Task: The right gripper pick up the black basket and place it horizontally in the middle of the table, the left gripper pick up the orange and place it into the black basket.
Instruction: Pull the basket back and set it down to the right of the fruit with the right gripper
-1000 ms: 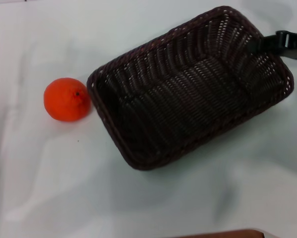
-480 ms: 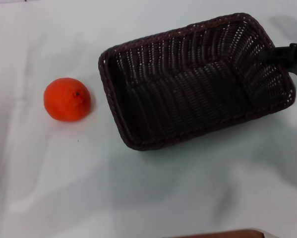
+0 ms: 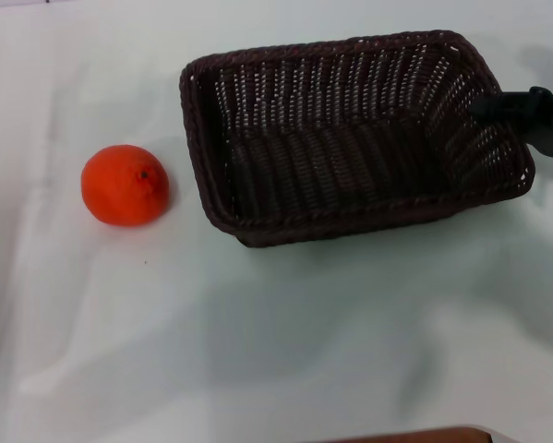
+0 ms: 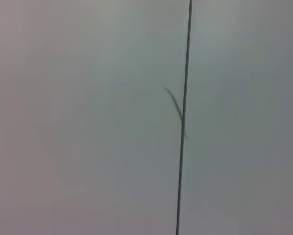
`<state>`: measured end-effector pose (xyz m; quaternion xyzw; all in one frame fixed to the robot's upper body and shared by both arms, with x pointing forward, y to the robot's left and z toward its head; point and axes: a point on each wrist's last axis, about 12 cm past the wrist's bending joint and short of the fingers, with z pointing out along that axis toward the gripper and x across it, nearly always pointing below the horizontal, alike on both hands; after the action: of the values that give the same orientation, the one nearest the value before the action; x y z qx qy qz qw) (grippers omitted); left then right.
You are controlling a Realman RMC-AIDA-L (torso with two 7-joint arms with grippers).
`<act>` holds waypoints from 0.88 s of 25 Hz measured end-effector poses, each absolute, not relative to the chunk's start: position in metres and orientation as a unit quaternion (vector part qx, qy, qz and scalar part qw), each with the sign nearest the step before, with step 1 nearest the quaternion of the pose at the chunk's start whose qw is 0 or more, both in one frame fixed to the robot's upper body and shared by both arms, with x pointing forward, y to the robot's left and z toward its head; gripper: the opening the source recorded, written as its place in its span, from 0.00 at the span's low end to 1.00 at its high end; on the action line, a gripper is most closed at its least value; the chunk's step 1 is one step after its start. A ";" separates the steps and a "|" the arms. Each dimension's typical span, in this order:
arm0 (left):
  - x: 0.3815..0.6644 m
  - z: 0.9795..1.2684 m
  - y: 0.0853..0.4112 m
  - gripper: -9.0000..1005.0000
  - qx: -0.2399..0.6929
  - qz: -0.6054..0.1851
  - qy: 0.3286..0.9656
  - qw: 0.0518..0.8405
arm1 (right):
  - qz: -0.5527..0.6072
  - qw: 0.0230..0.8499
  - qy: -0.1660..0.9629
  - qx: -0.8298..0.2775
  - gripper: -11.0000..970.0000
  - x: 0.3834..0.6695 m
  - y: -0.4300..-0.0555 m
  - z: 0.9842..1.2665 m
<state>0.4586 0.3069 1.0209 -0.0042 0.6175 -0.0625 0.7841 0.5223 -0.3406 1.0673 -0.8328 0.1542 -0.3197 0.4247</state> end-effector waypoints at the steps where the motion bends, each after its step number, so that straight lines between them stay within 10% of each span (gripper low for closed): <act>1: 0.459 1.021 0.307 0.86 -0.004 -0.063 0.617 0.784 | -0.321 0.426 0.156 -0.831 0.23 0.522 -0.341 1.067; 22: 0.460 1.021 0.306 0.86 -0.003 -0.063 0.619 0.782 | -0.348 0.447 0.156 -0.809 0.27 0.516 -0.349 1.076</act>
<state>0.4603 0.3062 1.0207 -0.0034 0.6194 -0.0633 0.7825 0.5157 -0.3492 1.0761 -0.8091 0.1564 -0.3482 0.4469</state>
